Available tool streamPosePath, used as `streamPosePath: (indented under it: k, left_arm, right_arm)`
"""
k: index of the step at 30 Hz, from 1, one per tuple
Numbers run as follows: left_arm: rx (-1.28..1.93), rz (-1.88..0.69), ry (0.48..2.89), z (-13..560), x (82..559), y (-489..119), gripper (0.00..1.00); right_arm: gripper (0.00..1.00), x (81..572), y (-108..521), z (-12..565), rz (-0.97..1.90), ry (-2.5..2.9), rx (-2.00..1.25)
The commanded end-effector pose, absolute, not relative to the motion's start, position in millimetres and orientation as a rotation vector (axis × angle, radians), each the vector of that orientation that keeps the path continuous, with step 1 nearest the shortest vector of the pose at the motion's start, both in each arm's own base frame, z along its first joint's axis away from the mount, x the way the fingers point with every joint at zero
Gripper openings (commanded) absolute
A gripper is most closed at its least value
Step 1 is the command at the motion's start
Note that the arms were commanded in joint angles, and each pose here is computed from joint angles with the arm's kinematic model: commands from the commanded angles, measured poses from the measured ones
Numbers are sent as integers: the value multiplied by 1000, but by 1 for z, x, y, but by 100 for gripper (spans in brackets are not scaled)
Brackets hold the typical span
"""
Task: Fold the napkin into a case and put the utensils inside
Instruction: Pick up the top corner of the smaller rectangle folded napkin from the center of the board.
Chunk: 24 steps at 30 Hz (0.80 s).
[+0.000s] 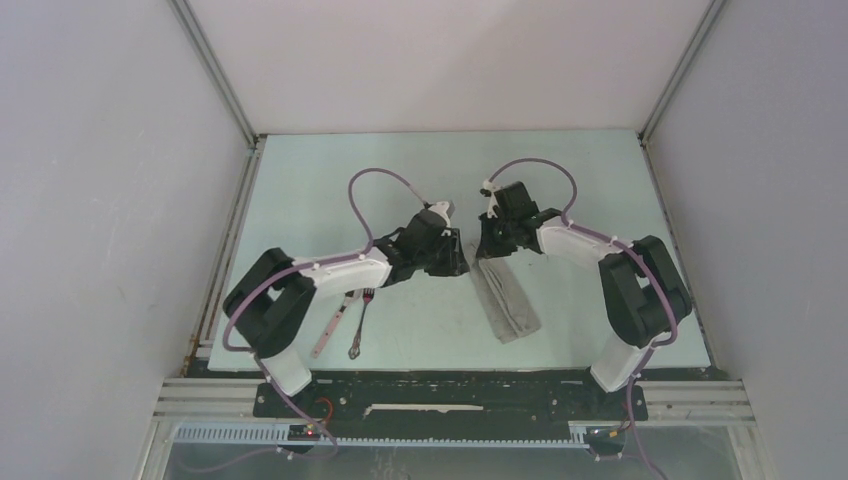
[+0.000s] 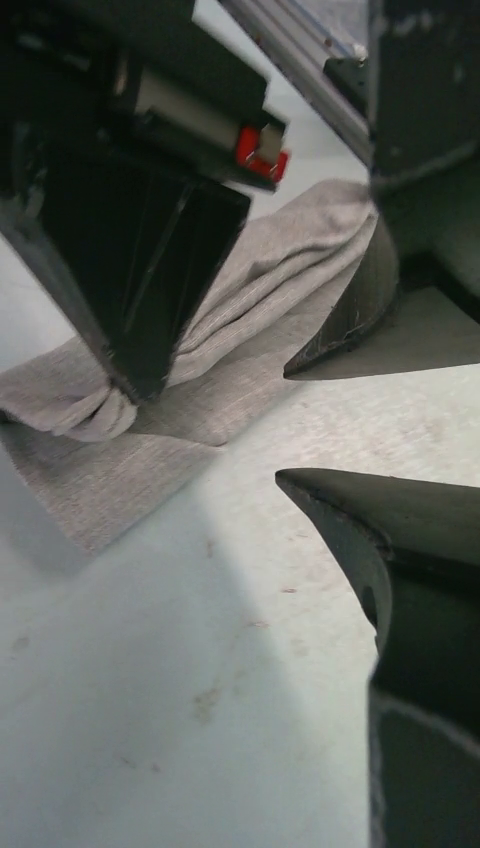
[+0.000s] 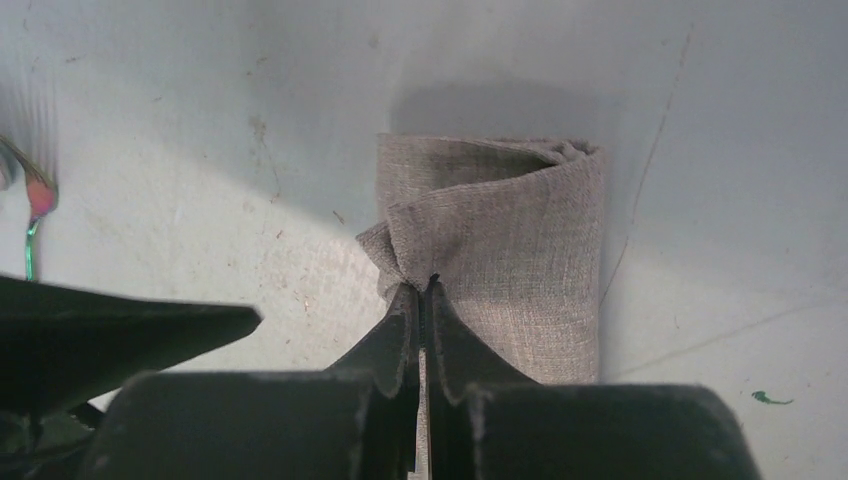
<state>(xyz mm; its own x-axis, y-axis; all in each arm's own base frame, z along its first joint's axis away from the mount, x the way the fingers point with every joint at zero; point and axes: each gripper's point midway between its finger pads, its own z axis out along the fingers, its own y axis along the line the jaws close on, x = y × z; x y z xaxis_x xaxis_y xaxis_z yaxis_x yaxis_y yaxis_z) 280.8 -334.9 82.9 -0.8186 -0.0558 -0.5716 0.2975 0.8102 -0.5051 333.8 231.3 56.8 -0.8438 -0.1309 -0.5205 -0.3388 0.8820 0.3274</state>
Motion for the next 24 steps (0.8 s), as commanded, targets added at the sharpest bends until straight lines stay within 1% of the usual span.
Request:
streamPosePath:
  k: [1,3,6,8,12,20,24]
  left_arm:
    - [257,-780,2373,83,303,-355,41]
    - [256,-723,2371,79,310,-358,38]
    - [264,-592,2354,77,320,-359,42]
    - [280,-517,2359,74,324,-361,42]
    - [319,-381,2374,64,330,-363,37]
    - [393,-269,2372,57,331,-370,37]
    - [411,-261,2381,50,330,-374,39]
  right_arm:
    - [0,332,234,74,723,2540,-188]
    - [0,332,232,75,755,2538,-154]
    - [0,332,231,78,770,2533,-142]
    - [0,332,231,78,778,2534,-137]
    - [0,334,229,81,788,2527,-113]
    - [0,334,227,81,815,2525,-90]
    - [0,333,226,80,825,2524,-86]
